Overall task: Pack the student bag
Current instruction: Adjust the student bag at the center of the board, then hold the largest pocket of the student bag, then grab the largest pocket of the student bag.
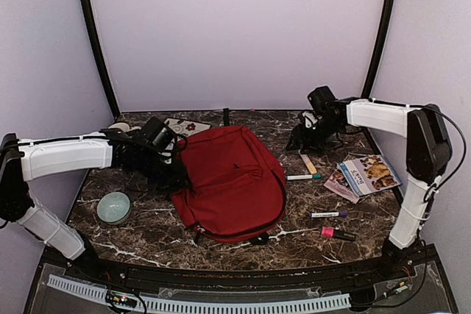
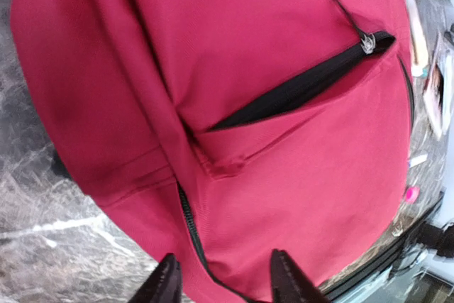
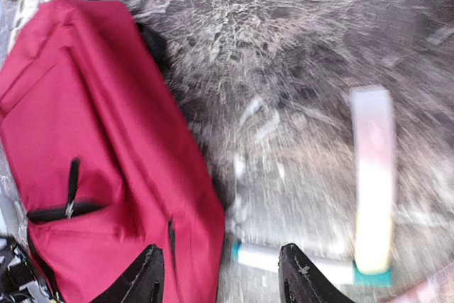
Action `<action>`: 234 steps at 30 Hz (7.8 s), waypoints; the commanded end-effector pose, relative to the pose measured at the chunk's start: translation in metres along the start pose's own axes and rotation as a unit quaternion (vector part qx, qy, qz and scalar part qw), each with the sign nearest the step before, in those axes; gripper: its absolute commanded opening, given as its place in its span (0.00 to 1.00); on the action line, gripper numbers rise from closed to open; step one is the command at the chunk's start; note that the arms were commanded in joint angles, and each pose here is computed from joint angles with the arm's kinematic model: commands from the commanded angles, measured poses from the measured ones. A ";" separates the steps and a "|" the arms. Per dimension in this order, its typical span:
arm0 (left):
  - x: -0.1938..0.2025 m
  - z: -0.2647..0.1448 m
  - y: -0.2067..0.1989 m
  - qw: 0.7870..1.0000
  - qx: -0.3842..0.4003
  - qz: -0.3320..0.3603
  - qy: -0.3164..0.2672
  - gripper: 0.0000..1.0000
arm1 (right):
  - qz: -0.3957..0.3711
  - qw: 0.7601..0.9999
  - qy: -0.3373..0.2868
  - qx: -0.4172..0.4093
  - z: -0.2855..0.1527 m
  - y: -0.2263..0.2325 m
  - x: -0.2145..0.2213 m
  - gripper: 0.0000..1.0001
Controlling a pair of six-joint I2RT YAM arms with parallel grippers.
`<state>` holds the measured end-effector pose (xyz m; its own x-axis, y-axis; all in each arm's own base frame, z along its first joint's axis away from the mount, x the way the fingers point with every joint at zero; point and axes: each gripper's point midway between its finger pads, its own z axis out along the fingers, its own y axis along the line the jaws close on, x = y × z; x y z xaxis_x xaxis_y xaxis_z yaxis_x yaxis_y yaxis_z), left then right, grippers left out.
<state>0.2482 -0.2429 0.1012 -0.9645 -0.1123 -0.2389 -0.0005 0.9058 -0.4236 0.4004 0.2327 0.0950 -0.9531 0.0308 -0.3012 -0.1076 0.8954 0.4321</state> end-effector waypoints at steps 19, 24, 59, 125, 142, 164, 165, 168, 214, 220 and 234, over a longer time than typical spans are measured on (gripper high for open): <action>-0.033 0.070 -0.016 0.925 -0.088 0.351 0.114 0.56 | -0.008 0.996 0.076 -0.052 -0.026 0.014 0.166 0.61; -0.040 0.076 -0.016 0.930 -0.101 0.338 0.099 0.38 | -0.008 0.992 0.102 -0.073 -0.009 0.016 0.179 0.52; -0.018 0.028 -0.069 0.972 -0.078 0.205 0.082 0.32 | -0.093 0.994 0.001 0.060 -0.036 -0.020 0.071 0.54; 0.133 0.010 -0.078 0.759 0.208 0.616 0.030 0.50 | -0.110 0.989 -0.092 -0.031 -0.081 0.024 0.170 0.93; 0.115 0.030 -0.118 0.727 0.206 0.655 -0.009 0.52 | -0.123 0.990 -0.069 -0.019 -0.072 0.026 0.176 0.92; 0.114 0.078 -0.110 0.666 0.200 0.714 0.082 0.48 | -0.148 0.987 -0.055 -0.007 -0.075 0.022 0.187 0.92; 0.116 0.080 -0.108 0.667 0.201 0.712 0.087 0.46 | -0.149 0.987 -0.054 -0.007 -0.074 0.021 0.188 0.92; 0.118 0.084 -0.101 0.670 0.192 0.711 0.094 0.24 | -0.152 0.987 -0.051 -0.004 -0.074 0.020 0.189 0.91; 0.042 0.023 -0.236 0.818 0.312 0.481 -0.044 0.00 | -0.313 0.891 -0.252 -0.211 -0.089 0.112 0.188 0.77; 0.043 0.023 -0.234 0.818 0.313 0.480 -0.040 0.00 | -0.299 0.898 -0.270 -0.178 -0.082 0.104 0.185 0.76; 0.047 0.018 -0.234 0.818 0.320 0.477 -0.033 0.00 | -0.312 0.897 -0.271 -0.158 -0.069 0.104 0.180 0.68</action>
<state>0.2130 -0.4621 0.1455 -0.4455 0.5176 -0.7305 0.8953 0.2523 -0.3673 0.1967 0.2883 0.1337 -0.4443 -0.1593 -0.8816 -0.7025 0.6727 0.2324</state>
